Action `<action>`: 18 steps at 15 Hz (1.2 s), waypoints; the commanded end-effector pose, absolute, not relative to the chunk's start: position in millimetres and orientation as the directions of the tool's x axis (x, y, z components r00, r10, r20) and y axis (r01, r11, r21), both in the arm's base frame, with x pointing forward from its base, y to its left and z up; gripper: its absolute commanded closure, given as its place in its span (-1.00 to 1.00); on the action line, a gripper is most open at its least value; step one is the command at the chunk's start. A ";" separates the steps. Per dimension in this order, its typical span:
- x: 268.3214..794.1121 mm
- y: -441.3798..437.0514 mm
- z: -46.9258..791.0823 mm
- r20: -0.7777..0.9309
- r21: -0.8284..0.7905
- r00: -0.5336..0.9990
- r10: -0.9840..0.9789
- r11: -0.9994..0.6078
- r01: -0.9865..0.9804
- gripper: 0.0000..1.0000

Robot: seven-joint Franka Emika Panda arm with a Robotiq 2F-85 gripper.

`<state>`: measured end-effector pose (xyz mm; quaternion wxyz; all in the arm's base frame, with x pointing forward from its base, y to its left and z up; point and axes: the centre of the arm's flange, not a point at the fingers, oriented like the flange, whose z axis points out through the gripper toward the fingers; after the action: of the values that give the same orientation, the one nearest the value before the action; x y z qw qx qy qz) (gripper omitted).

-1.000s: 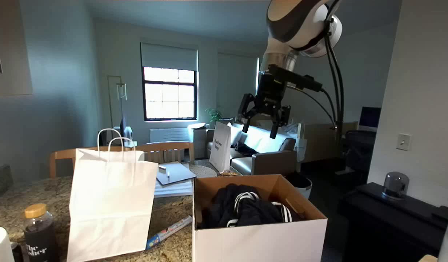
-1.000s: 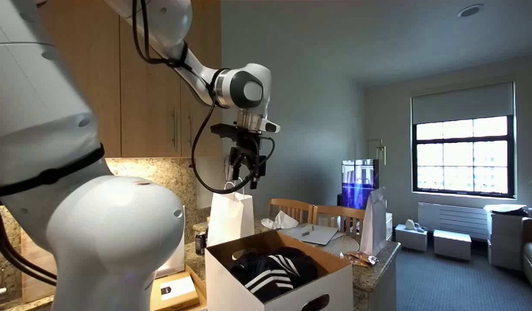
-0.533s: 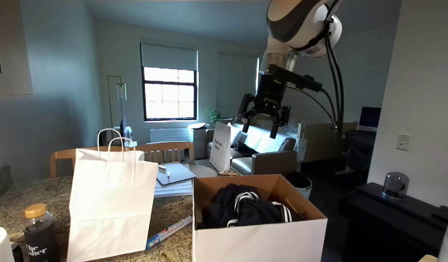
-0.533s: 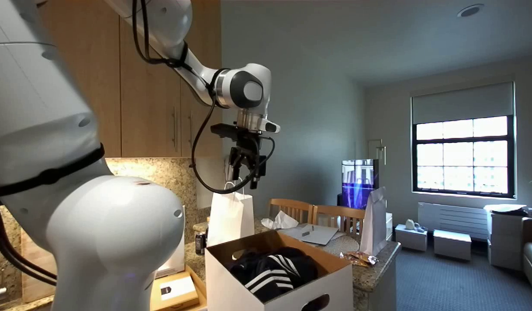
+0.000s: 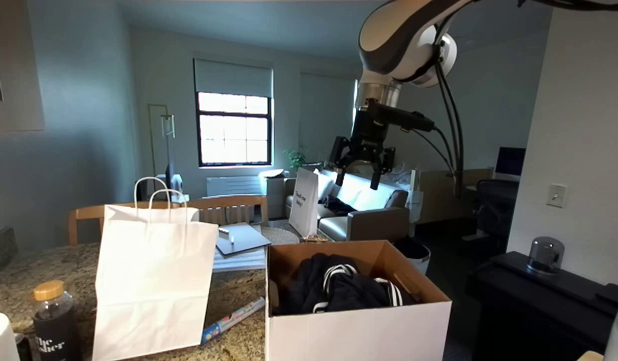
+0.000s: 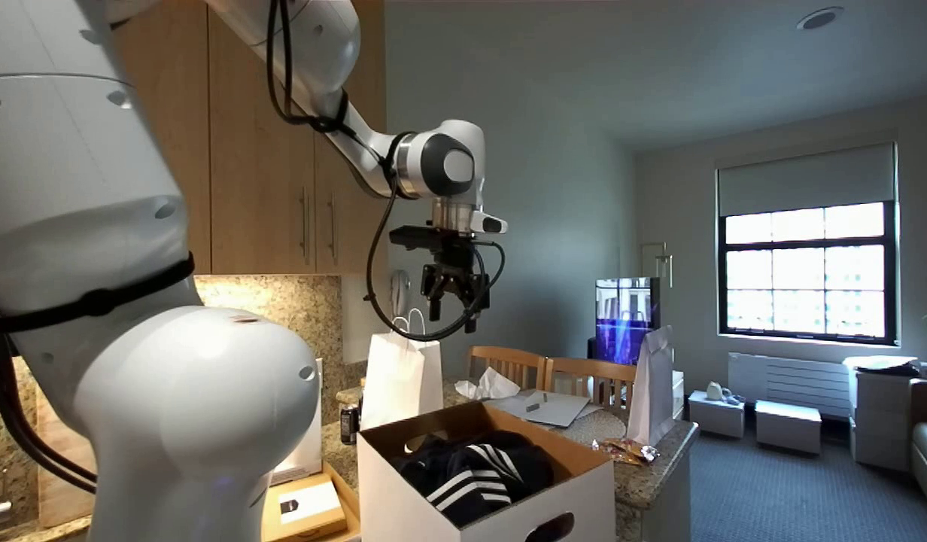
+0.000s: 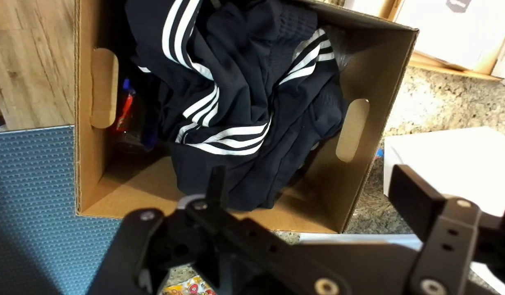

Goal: Take the jacket out of the white storage box

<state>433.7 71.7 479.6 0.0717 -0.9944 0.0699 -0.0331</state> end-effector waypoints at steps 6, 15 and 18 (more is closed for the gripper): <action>505.4 77.2 387.6 0.031 -0.154 0.997 -0.065 -0.986 -0.059 -1.00; 546.8 115.9 244.0 -0.042 -0.132 0.992 -0.118 -0.984 -0.122 -1.00; 559.2 121.2 201.7 -0.077 -0.116 0.985 -0.153 -0.980 -0.161 -1.00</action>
<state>537.5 114.9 236.0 0.0608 -0.9963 0.0533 0.0288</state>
